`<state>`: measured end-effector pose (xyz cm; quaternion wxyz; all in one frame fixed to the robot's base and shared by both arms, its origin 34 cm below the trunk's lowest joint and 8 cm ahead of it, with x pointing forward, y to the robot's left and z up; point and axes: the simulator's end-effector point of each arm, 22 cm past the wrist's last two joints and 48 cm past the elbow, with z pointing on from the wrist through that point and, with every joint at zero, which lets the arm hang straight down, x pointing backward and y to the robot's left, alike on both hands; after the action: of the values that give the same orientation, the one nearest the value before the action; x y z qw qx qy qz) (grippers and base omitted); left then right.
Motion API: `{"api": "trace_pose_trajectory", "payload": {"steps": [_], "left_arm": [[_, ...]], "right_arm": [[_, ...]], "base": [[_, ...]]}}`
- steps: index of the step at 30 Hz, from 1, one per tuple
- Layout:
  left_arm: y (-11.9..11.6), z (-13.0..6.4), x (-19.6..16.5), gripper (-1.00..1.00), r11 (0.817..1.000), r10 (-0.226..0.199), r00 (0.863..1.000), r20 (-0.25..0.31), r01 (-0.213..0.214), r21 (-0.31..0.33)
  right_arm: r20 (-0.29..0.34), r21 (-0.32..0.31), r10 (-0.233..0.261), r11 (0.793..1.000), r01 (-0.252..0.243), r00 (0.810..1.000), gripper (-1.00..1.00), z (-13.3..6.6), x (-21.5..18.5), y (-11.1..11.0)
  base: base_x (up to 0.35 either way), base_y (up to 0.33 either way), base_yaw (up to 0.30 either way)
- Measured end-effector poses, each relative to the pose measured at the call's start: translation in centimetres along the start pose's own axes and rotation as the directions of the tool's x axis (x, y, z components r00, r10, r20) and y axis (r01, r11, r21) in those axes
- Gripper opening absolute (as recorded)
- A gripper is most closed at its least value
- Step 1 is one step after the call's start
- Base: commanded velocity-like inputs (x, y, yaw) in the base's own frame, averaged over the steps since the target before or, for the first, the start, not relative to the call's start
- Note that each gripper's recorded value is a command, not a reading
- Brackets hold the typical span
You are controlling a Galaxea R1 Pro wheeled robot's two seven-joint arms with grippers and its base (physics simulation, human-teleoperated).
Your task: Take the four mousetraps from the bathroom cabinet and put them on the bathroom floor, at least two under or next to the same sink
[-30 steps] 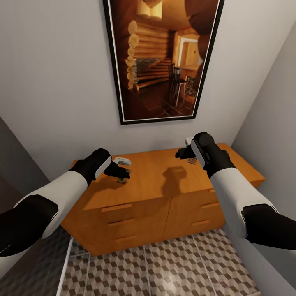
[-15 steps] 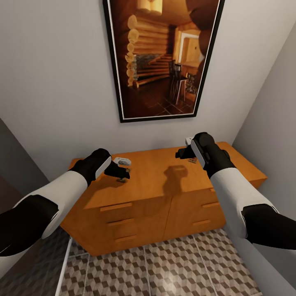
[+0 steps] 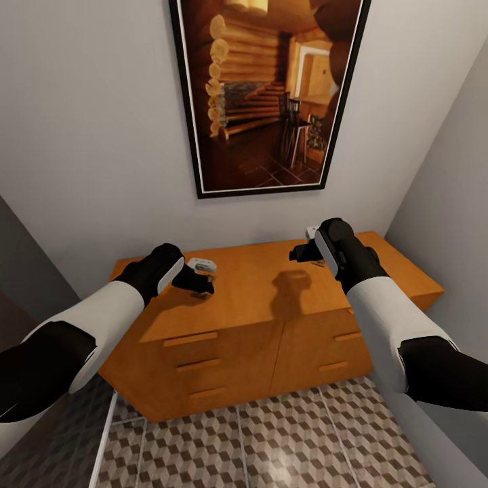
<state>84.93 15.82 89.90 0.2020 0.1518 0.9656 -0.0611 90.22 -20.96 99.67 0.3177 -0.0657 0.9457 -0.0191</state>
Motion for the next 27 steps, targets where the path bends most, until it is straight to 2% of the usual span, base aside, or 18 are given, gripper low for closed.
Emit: {"api": "trace_pose_trajectory", "payload": {"steps": [16, 27], "left_arm": [[0.1, 0.7, -1.4, 1.00, 1.000, 0.012, 0.999, 0.037, -0.012, -0.004], [0.1, 0.7, -1.4, 1.00, 1.000, 0.015, 0.999, 0.038, -0.014, -0.006]], "right_arm": [[0.000, 0.000, 0.000, 1.000, 0.000, 1.000, 1.00, 1.8, 1.0, 0.1], [0.000, 0.000, 0.000, 1.000, 0.000, 1.000, 1.00, 1.8, 1.0, 0.1]], "base": [[0.000, 0.000, 0.000], [0.000, 0.000, 0.000]]}}
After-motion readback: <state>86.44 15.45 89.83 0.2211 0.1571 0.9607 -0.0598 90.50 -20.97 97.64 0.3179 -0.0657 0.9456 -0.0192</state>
